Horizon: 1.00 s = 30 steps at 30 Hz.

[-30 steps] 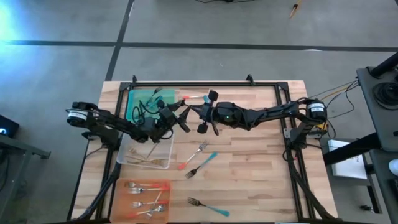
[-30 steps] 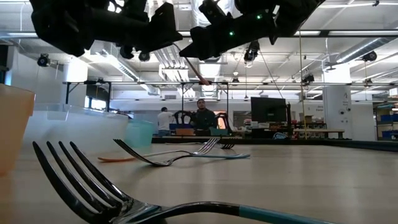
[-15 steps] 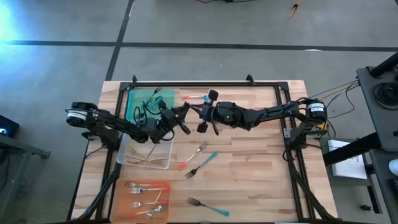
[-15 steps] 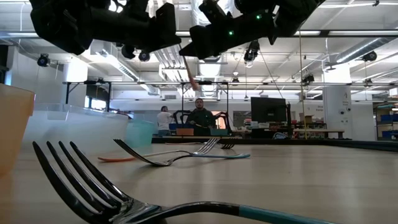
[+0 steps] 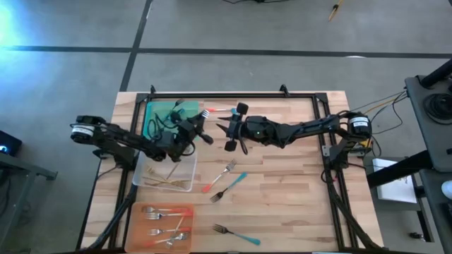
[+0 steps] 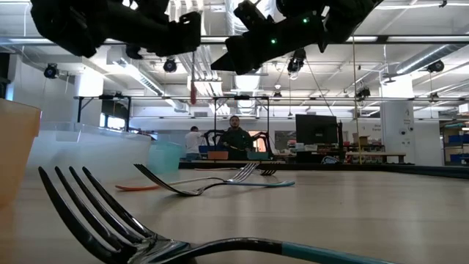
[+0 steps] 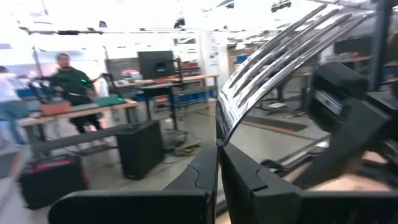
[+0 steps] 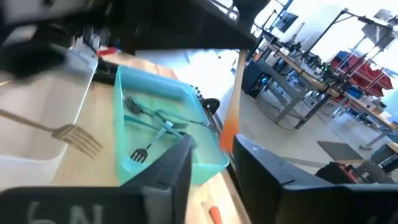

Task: Sort silverware by color (type)
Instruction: Put the orange fork into the orange bin

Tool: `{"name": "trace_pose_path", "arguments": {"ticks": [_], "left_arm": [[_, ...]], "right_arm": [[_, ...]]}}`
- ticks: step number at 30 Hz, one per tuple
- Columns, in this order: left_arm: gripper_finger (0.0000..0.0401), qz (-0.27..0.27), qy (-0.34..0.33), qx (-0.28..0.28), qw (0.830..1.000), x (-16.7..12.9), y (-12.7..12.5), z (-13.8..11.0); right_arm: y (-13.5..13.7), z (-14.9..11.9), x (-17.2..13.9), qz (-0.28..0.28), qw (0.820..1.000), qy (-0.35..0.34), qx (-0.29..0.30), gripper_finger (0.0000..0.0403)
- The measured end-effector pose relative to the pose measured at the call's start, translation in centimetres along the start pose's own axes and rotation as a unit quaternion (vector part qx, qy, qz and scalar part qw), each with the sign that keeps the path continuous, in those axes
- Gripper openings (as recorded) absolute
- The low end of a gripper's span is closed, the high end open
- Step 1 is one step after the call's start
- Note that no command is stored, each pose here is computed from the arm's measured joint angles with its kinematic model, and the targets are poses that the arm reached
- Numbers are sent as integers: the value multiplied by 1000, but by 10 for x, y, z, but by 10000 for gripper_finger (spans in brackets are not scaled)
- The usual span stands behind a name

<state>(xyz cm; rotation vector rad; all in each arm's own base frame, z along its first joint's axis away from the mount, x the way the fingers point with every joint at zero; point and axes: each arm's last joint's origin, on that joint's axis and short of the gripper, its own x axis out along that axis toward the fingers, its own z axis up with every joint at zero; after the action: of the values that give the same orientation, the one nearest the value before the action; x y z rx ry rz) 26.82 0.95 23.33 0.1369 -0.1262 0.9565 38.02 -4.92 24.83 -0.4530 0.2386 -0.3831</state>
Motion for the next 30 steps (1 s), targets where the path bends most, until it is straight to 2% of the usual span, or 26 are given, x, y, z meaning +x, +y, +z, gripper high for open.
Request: {"name": "trace_pose_path", "arguments": {"ticks": [3, 7, 9, 12, 15, 16, 18, 20, 22, 24, 27, 30], "left_arm": [[1, 10, 12, 24, 1000, -8, 6, 10], [1, -10, 59, 69, 996, -33, 9, 21], [1, -44, 76, 71, 994, -49, 10, 32], [1, -105, 104, 40, 988, -74, 16, 55], [1, -180, 168, -5, 969, -96, 27, 78], [0, -208, 205, -34, 956, -101, 31, 84], [0, -250, 299, -90, 916, -110, 38, 96], [0, -271, 402, -137, 864, -119, 39, 103], [0, -283, 482, -161, 813, -129, 32, 108], [0, -292, 549, -161, 766, -142, 23, 109], [0, -311, 618, -155, 706, -162, 3, 111], [0, -328, 656, -118, 669, -187, -16, 110]], "right_arm": [[1, -3, 0, 4, 1000, 19, 1, 128], [1, -15, 0, -5, 997, 81, -13, 135], [0, -22, -1, -4, 993, 112, -20, 133], [-5, -30, 0, -6, 990, 141, -2, 128], [-11, -36, 2, -16, 987, 158, 31, 123], [-14, -37, 2, -21, 986, 160, 42, 121], [-18, -39, 3, -30, 984, 161, 65, 118], [-22, -41, 4, -37, 982, 163, 83, 116], [-24, -43, 5, -42, 981, 165, 97, 114], [-26, -43, 5, -46, 979, 164, 107, 113], [-26, -43, 5, -48, 978, 164, 117, 114], [-26, -44, 5, -47, 978, 164, 118, 112]]}}
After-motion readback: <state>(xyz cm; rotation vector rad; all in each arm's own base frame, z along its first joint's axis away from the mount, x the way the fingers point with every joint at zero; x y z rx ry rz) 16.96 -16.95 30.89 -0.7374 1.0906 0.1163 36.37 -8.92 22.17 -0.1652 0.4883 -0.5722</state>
